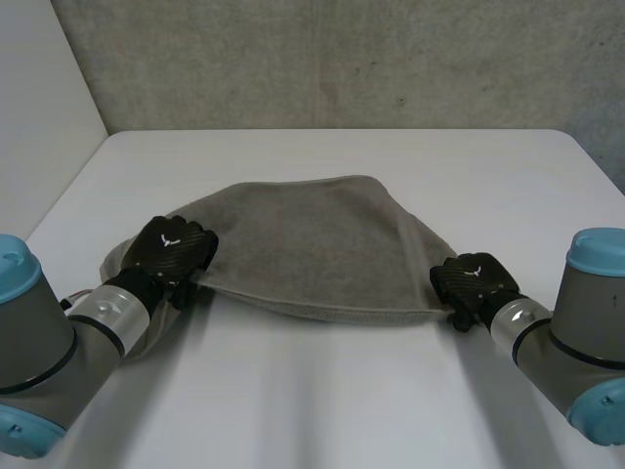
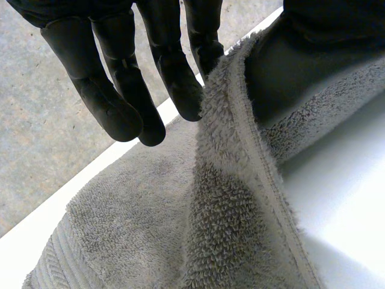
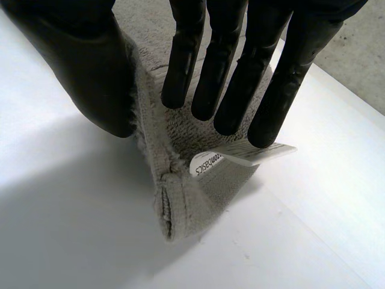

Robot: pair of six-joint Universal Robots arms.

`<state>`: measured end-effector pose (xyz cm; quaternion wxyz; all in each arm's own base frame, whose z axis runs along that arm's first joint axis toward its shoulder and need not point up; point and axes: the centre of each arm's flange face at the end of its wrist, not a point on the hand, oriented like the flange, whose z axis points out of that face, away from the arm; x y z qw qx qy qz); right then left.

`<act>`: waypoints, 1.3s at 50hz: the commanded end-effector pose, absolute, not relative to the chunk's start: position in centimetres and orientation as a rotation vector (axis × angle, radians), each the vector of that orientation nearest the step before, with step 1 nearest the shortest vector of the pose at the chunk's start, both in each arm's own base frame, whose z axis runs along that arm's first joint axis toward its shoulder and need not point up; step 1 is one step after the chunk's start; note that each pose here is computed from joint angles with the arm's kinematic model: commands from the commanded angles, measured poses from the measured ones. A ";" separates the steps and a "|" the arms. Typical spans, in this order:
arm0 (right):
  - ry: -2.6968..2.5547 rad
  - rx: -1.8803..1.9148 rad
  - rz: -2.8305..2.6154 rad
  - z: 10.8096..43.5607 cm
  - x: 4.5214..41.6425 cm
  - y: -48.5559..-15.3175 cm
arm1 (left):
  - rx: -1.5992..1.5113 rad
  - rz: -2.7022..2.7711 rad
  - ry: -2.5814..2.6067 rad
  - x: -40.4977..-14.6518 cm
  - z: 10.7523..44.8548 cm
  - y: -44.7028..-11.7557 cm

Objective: Fold the towel.

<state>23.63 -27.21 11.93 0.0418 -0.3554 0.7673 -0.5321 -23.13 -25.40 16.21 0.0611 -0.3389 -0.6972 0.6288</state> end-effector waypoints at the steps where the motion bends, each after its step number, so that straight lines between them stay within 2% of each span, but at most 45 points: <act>1: 2.346 -1.096 -1.628 12.0 23.7 -27.3 | -1.028 1.897 -2.109 -23.2 16.1 -25.3; 7: 2.342 -1.081 -1.641 12.3 23.6 -27.3 | -1.023 1.899 -2.115 -23.1 16.0 -25.3; 12: 2.317 -1.032 -1.762 15.2 22.4 -28.0 | -1.024 1.892 -2.124 -23.0 15.3 -25.3; 25: 2.405 -0.922 -1.841 16.0 18.9 -30.6 | -1.028 1.881 -2.134 -23.0 14.7 -25.3; 32: 2.422 -0.901 -1.857 16.2 18.3 -31.1 | -1.028 1.870 -2.148 -22.9 14.5 -25.3; 43: 2.438 -0.886 -1.880 16.6 17.6 -31.5 | -1.050 1.776 -2.201 -22.5 13.0 -23.6; 55: 2.449 -0.860 -1.908 17.5 17.1 -31.8 | -1.060 1.710 -2.249 -22.1 14.2 -22.2; 65: 2.425 -0.830 -1.993 19.5 16.3 -32.0 | -1.136 1.721 -2.249 -21.8 15.2 -21.4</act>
